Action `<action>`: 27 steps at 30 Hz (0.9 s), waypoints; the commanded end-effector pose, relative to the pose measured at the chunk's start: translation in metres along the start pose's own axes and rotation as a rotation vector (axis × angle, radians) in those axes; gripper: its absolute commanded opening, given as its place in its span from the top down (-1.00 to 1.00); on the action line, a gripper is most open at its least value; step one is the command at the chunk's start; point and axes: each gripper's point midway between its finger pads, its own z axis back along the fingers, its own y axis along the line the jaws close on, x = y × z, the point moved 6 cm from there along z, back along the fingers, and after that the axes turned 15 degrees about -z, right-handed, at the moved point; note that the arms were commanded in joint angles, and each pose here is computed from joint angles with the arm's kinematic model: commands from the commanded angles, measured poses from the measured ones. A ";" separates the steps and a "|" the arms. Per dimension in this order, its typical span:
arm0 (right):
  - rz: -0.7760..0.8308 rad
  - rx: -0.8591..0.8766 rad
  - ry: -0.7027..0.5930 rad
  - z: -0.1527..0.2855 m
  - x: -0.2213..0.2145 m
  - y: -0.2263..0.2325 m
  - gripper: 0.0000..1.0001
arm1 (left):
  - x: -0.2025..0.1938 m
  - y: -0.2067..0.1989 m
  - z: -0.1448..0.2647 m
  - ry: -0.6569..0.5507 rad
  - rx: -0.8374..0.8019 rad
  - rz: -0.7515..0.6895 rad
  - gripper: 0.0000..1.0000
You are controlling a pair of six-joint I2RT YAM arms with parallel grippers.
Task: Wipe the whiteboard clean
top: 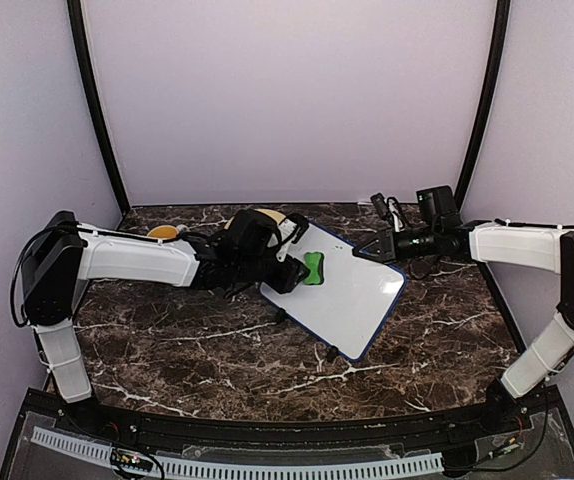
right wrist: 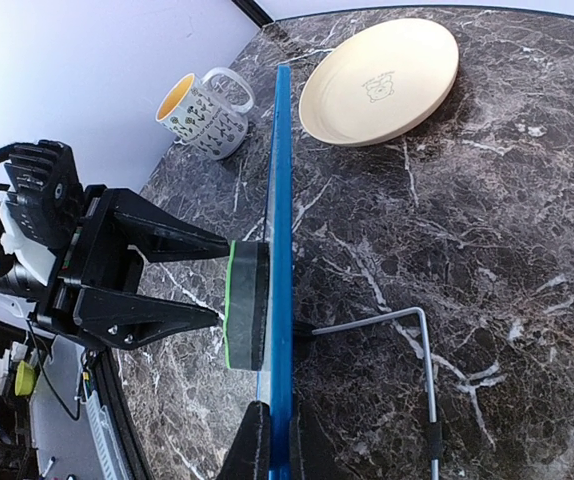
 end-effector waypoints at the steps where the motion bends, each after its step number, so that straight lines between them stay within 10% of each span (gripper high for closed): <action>1: -0.010 0.004 0.085 -0.010 -0.019 -0.005 1.00 | 0.025 0.005 0.025 -0.107 -0.019 0.006 0.01; 13: -0.010 0.004 0.084 -0.009 -0.019 -0.004 1.00 | 0.027 -0.011 0.011 -0.098 -0.079 0.086 -0.23; 27: -0.011 0.005 0.085 -0.010 -0.019 -0.005 1.00 | 0.024 -0.016 -0.016 -0.036 -0.037 0.098 0.04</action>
